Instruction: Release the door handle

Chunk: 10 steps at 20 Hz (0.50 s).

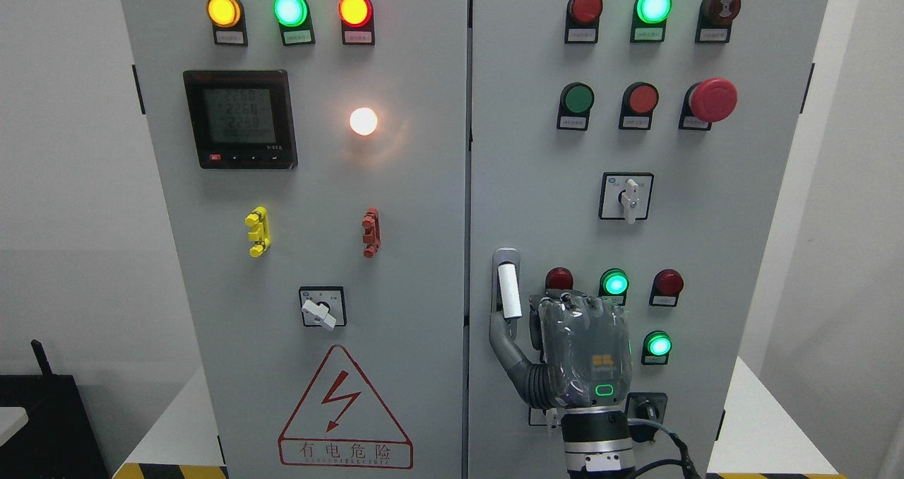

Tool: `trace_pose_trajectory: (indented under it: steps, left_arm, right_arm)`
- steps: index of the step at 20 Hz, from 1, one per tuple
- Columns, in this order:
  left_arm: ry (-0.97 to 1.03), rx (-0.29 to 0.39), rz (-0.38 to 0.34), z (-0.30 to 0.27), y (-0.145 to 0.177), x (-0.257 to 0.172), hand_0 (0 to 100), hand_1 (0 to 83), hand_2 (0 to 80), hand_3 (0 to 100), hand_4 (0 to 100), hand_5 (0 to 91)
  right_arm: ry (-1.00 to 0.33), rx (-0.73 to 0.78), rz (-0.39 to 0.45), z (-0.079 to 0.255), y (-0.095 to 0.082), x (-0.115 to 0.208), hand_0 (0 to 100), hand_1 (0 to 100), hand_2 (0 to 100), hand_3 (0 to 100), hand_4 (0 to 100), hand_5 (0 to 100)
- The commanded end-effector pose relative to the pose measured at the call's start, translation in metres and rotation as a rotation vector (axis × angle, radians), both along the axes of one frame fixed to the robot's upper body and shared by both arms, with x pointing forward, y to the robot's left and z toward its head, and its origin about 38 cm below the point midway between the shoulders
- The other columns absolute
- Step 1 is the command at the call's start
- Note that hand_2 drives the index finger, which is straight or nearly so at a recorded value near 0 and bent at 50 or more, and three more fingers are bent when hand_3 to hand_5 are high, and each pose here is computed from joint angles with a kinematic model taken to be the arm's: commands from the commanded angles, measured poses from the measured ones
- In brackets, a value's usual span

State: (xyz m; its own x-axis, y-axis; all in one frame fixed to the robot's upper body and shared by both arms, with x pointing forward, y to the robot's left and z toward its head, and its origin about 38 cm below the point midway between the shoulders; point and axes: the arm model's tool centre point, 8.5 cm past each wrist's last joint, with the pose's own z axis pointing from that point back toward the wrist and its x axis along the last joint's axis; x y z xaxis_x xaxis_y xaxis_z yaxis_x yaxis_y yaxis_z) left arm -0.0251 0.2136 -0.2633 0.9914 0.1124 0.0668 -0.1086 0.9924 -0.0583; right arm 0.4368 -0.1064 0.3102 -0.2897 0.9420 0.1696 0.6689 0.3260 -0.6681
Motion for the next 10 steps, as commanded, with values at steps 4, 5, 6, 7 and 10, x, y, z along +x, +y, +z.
trace_pose_trajectory:
  steps: [4, 5, 6, 7, 10]
  left_arm:
    - [-0.015, 0.000, -0.012, -0.0004, -0.0001, 0.0053, 12, 38.9, 0.0, 0, 0, 0.0]
    - [-0.015, 0.000, -0.012, -0.0004, -0.0001, 0.0053, 12, 38.9, 0.0, 0, 0, 0.0]
    - [-0.015, 0.000, -0.012, -0.0004, -0.0001, 0.0053, 12, 38.9, 0.0, 0, 0, 0.0]
    - [-0.015, 0.000, -0.012, -0.0004, -0.0001, 0.0053, 12, 38.9, 0.0, 0, 0, 0.0]
    - [-0.015, 0.000, -0.012, -0.0004, -0.0001, 0.0053, 12, 38.9, 0.0, 0, 0, 0.0]
  right_arm:
    - [0.000, 0.004, -0.006, -0.0003, -0.0016, 0.0000, 48, 44, 100, 100, 100, 99]
    - [0.001, 0.007, -0.011, -0.0002, -0.0038, 0.0005, 48, 44, 100, 100, 100, 99]
    - [0.001, 0.007, -0.011, -0.0002, -0.0038, 0.0005, 48, 44, 100, 100, 100, 99]
    - [-0.001, 0.007, -0.011, 0.0002, -0.0039, 0.0002, 48, 44, 100, 100, 100, 99]
    - [-0.004, 0.008, -0.011, 0.0007, -0.0039, -0.0001, 49, 44, 100, 100, 100, 99]
